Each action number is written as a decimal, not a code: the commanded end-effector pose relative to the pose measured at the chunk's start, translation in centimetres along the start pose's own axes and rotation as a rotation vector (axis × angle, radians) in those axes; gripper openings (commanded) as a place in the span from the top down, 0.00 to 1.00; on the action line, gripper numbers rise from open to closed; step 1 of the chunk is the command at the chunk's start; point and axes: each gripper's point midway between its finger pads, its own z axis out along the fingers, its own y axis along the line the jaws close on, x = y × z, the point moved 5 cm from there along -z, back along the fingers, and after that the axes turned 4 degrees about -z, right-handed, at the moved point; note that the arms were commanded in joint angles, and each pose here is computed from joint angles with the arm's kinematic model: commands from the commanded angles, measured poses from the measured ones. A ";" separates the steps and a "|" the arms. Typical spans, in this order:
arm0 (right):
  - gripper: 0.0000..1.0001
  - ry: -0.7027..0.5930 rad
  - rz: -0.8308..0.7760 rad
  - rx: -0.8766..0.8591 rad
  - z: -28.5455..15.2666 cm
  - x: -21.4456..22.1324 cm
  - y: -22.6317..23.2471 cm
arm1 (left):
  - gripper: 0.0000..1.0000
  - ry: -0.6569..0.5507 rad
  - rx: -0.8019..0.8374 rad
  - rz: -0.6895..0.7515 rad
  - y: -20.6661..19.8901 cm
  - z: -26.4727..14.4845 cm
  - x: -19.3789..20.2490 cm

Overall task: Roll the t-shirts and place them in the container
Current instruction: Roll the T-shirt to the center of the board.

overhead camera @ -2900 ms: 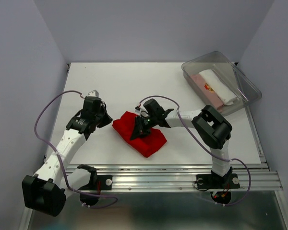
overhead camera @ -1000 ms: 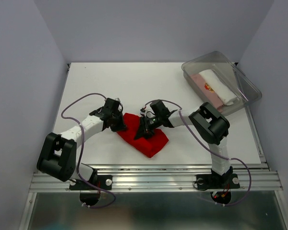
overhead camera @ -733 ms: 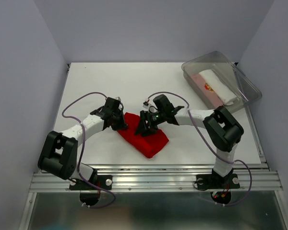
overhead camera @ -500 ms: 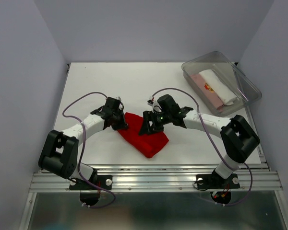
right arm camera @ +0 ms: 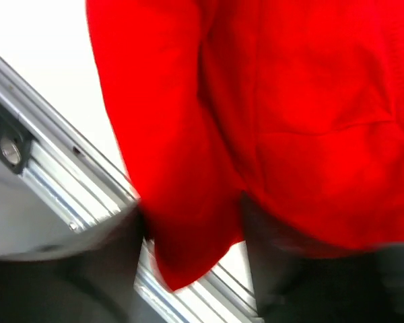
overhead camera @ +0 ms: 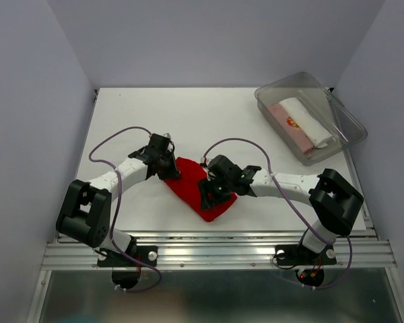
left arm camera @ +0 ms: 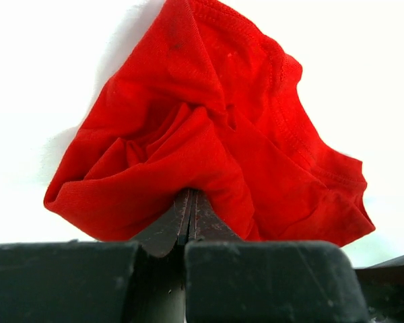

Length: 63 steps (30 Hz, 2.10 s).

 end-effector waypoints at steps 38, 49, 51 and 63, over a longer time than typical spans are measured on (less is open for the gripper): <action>0.49 0.067 0.179 -0.103 0.2 0.2 -5.8 | 1.00 0.026 -0.041 0.046 -0.4 2.6 -1.6; 0.37 -0.206 0.064 0.112 -8.2 -3.2 -3.5 | 1.00 0.002 -0.034 0.055 -1.0 2.1 -2.4; 0.51 -0.212 0.052 0.101 -8.2 -3.2 -2.4 | 1.00 -0.003 -0.031 0.055 -1.3 2.1 -2.8; 0.99 -0.166 0.046 0.174 -3.4 -2.9 -1.5 | 1.00 0.005 -0.036 0.053 -1.3 2.3 -2.8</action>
